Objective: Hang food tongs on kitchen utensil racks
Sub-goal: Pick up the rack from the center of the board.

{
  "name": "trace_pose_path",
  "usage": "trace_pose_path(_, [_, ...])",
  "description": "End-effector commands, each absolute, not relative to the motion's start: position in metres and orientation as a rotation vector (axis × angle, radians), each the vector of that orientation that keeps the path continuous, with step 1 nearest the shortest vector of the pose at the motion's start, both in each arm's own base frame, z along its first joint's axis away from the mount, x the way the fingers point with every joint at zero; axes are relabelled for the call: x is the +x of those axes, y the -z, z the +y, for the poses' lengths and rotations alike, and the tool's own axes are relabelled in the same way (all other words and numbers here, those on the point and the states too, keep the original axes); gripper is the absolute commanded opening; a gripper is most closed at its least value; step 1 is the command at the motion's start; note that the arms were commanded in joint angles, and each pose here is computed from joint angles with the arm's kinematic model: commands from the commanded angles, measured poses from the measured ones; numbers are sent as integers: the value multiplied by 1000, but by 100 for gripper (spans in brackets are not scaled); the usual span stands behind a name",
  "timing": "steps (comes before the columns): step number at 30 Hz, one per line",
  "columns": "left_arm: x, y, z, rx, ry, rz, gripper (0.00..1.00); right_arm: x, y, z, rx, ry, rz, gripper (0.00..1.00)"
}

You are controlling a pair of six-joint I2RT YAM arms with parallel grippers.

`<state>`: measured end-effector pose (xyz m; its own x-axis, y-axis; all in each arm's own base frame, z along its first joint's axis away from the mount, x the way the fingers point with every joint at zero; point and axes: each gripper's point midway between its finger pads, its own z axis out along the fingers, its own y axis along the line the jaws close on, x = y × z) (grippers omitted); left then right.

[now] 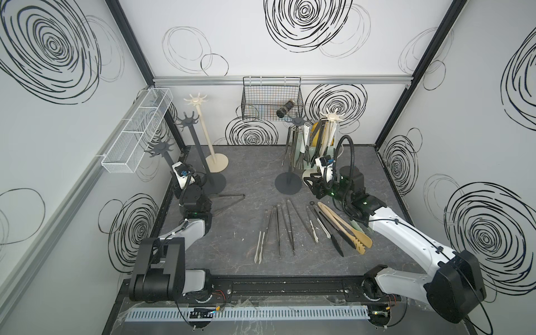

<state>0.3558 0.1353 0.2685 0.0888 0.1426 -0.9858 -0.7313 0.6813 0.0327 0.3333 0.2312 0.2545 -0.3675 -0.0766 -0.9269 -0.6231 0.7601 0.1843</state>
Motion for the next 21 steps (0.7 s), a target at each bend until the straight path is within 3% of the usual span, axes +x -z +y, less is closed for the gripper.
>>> trace_pose_path(1, [351, -289, 141, -594, -703, 1259, 18, 335, -271, 230, -537, -621, 1840, 40])
trace_pose_path(3, [350, -288, 141, -598, -705, 1267, 1, 334, -273, 228, -530, -614, 1838, 40])
trace_pose_path(4, [349, -288, 141, -603, -709, 1269, 0, 333, -274, 226, -528, -611, 1836, 40])
trace_pose_path(21, [304, -310, 127, -706, -781, 1335, 0, 312, -284, 209, -516, -617, 1780, 40])
